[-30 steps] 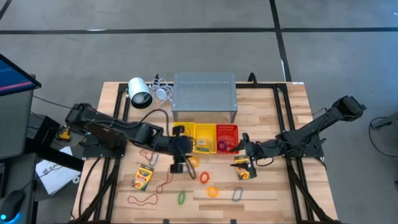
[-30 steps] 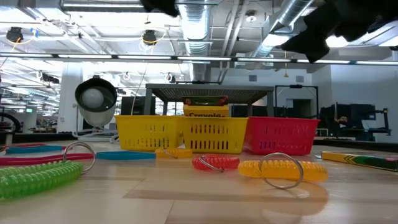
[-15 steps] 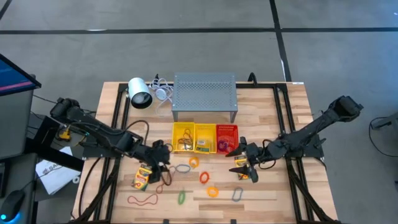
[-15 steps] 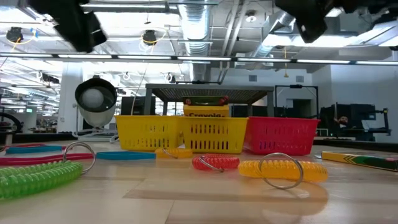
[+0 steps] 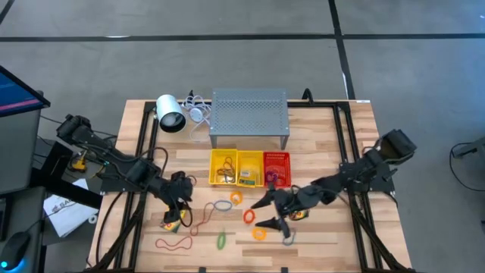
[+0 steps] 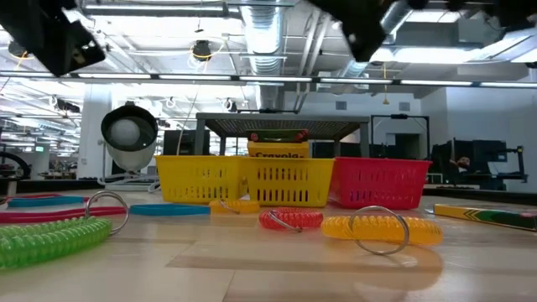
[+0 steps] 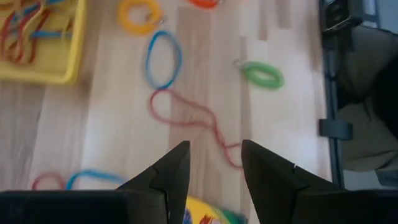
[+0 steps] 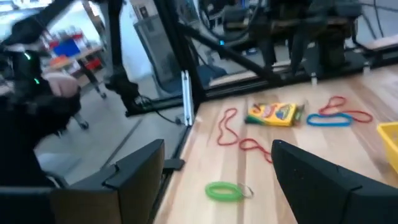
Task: Pick & Place Office Desk Supplies
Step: Put the red rubber band into the left yellow basket
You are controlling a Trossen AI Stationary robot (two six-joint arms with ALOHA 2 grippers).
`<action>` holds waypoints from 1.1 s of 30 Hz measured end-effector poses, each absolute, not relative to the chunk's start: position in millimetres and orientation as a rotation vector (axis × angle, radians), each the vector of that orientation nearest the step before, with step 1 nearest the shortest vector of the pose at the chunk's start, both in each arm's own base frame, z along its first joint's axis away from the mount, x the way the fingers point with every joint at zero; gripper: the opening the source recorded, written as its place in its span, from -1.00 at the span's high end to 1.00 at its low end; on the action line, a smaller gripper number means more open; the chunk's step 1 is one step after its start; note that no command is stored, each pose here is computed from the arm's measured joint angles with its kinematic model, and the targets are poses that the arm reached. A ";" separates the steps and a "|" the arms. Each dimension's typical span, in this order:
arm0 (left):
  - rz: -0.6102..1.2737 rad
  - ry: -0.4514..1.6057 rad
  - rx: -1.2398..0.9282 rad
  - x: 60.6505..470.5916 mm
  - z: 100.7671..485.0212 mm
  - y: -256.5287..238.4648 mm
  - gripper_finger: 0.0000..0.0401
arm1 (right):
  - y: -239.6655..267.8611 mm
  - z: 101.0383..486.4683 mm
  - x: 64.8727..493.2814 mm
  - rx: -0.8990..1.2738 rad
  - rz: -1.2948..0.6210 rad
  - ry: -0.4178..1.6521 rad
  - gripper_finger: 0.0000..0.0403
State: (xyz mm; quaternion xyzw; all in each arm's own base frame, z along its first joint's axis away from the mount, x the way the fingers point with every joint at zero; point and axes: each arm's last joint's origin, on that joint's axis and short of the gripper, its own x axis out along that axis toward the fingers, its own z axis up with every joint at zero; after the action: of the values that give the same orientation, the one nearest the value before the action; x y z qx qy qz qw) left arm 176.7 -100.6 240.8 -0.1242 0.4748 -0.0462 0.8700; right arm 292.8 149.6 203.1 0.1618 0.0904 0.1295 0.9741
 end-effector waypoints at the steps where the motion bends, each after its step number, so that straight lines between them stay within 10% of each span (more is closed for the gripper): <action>1: -0.074 1.012 -0.271 175.1 239.8 -99.3 0.30 | 150.1 201.8 298.5 0.312 0.255 0.204 -0.45; 13: 0.412 1.155 -0.279 171.2 218.1 -72.5 0.30 | 133.3 192.0 319.7 0.115 0.166 0.475 -0.45; 33: 0.335 1.512 -0.183 184.4 170.6 -74.9 0.30 | 124.7 179.4 314.8 -0.002 0.150 0.614 -0.45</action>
State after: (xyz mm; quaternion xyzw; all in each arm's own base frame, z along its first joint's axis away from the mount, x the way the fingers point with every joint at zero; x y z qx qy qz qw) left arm 184.4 -74.9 170.6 -0.0823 0.6817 0.1512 0.7111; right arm 314.8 124.7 179.4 -0.0009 0.3021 0.0739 0.9504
